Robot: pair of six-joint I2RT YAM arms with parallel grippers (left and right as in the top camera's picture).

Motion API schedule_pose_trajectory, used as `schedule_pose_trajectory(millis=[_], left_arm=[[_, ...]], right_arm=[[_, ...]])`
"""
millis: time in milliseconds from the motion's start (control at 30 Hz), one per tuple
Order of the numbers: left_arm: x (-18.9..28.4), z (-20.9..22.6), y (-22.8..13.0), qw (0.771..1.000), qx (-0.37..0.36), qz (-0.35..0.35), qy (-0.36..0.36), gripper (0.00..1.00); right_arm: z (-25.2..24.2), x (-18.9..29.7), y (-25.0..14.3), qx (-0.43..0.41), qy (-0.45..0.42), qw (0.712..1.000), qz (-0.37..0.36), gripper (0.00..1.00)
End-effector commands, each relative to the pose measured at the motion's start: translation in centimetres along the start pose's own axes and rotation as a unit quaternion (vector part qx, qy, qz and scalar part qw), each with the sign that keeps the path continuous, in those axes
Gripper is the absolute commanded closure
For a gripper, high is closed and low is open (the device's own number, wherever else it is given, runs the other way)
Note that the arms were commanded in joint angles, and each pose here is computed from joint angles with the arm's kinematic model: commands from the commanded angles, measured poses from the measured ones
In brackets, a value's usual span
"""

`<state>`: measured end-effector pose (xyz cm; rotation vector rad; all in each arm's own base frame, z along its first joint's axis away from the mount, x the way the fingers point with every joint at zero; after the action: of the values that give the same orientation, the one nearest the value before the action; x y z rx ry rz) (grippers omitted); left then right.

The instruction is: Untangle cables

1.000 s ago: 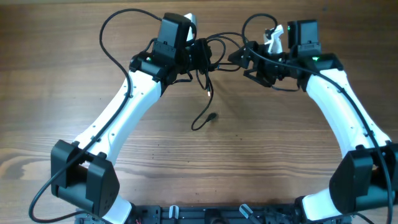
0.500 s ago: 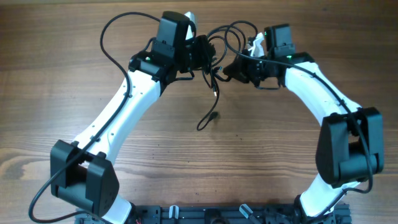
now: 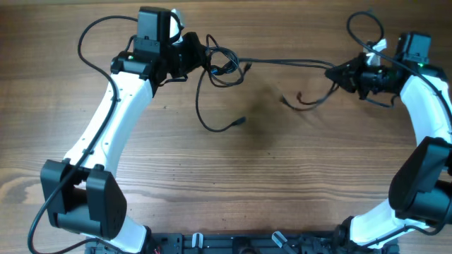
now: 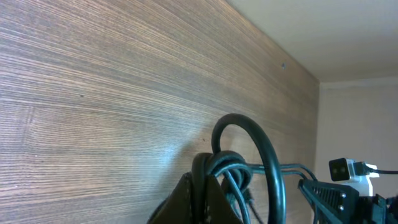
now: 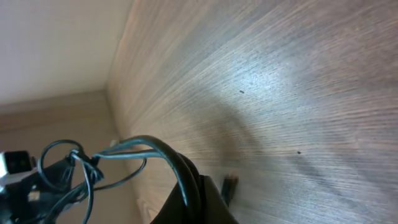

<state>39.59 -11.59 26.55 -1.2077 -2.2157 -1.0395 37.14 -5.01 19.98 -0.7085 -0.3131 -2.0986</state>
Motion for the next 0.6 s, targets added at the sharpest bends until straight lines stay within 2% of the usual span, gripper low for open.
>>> schedule_pose_trajectory(millis=[0, 67, 133, 233, 300, 467, 567], left_arm=[[2.6, 1.7, 2.3, 0.997, -0.042, -0.056, 0.031, 0.96], [2.5, 0.7, 2.0, 0.996, -0.083, -0.032, -0.023, 0.96], [2.7, -0.7, 1.6, 0.985, -0.131, -0.005, -0.113, 0.96], [3.7, -3.0, 1.3, 0.944, -0.19, 0.027, -0.267, 0.96], [4.7, -4.4, 1.1, 0.905, -0.222, 0.047, -0.36, 0.96], [5.2, -4.9, 0.7, 0.884, -0.221, 0.075, -0.405, 0.96], [5.1, -5.2, 0.5, 0.882, -0.223, 0.08, -0.408, 0.96]], right_arm=[[-0.5, 2.0, 1.0, 0.048, -0.005, 0.998, -0.036, 0.96], [0.0, 1.0, 0.2, 0.067, -0.007, 0.998, -0.015, 0.96], [0.8, -0.3, -1.0, 0.091, -0.01, 0.996, 0.012, 0.96], [2.0, -2.5, -2.7, 0.121, -0.03, 0.991, 0.041, 0.96], [2.6, -3.9, -3.6, 0.135, -0.057, 0.988, 0.047, 0.95], [3.1, -4.5, -3.9, 0.141, -0.059, 0.987, 0.047, 0.94], [2.9, -4.5, -3.9, 0.14, -0.067, 0.987, 0.044, 0.93]])
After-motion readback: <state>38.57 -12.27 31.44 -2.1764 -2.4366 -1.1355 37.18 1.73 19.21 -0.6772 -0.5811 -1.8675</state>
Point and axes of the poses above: each gripper's point midway between its finger pads, its own x axis back along the fingers, its own z axis along the line the jaws close on, y = z × x, the point moved 10 cm from there along x, back along the fingers, and after that the axes turned 6 degrees about -x, right-handed, at the moved point
